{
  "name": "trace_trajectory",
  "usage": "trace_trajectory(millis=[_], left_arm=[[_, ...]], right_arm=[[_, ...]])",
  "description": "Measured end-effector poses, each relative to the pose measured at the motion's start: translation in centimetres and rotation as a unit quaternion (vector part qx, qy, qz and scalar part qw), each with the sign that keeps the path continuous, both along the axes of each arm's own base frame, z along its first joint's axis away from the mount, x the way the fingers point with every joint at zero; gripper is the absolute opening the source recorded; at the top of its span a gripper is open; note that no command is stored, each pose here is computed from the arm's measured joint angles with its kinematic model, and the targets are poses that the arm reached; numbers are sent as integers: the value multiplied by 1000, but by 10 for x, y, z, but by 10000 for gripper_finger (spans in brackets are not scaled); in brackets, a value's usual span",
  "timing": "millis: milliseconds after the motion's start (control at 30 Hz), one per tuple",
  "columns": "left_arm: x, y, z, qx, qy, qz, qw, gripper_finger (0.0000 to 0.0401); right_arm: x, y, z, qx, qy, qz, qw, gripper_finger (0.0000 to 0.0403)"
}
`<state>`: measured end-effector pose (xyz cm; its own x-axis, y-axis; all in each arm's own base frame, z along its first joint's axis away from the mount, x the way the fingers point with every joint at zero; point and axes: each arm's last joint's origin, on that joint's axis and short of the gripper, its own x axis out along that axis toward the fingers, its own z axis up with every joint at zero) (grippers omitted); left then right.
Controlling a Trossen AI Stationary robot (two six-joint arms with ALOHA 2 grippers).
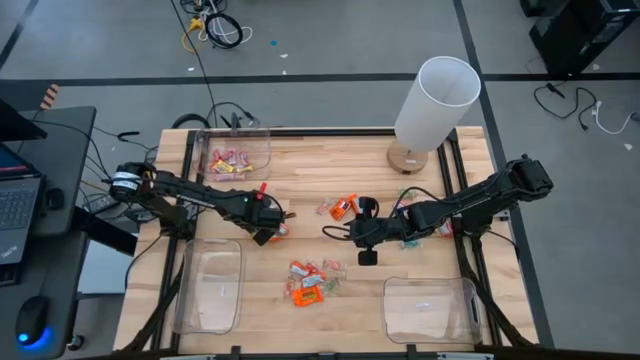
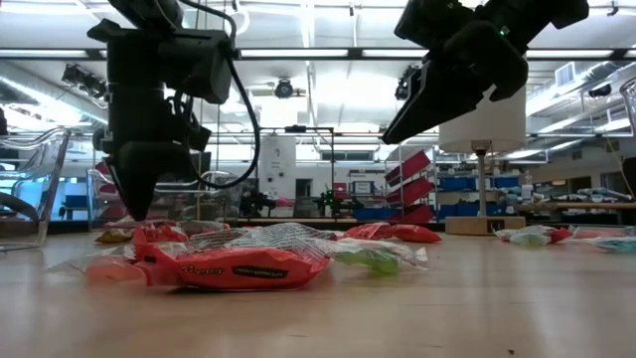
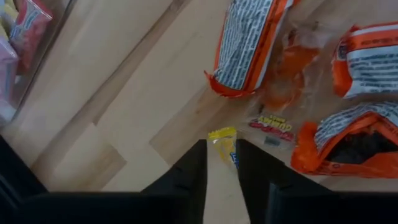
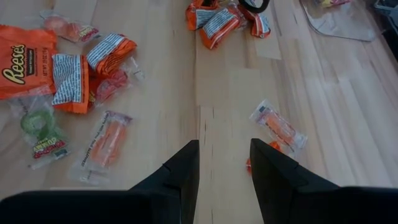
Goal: Sort candy
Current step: Put the yellow candy into the top left transparent bin
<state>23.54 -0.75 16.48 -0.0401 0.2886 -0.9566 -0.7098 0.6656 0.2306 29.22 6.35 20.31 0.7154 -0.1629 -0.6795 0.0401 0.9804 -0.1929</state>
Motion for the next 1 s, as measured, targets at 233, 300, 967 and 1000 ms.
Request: trace_trajectory(millis=[233,300,967,1000], left_arm=[[2,0,0,-2,-9,2,1000,116],[2,0,0,-2,-11,6,1000,117],[2,0,-1,-3,-16,11,1000,117],[2,0,-1,-3,-16,11,1000,117]], right_arm=[[0,1,0,5,0,-3,1000,128],[-1,2,0,5,0,-2,1000,128],[-2,7,0,6,0,6,1000,128],[-2,7,0,6,1,6,1000,128]])
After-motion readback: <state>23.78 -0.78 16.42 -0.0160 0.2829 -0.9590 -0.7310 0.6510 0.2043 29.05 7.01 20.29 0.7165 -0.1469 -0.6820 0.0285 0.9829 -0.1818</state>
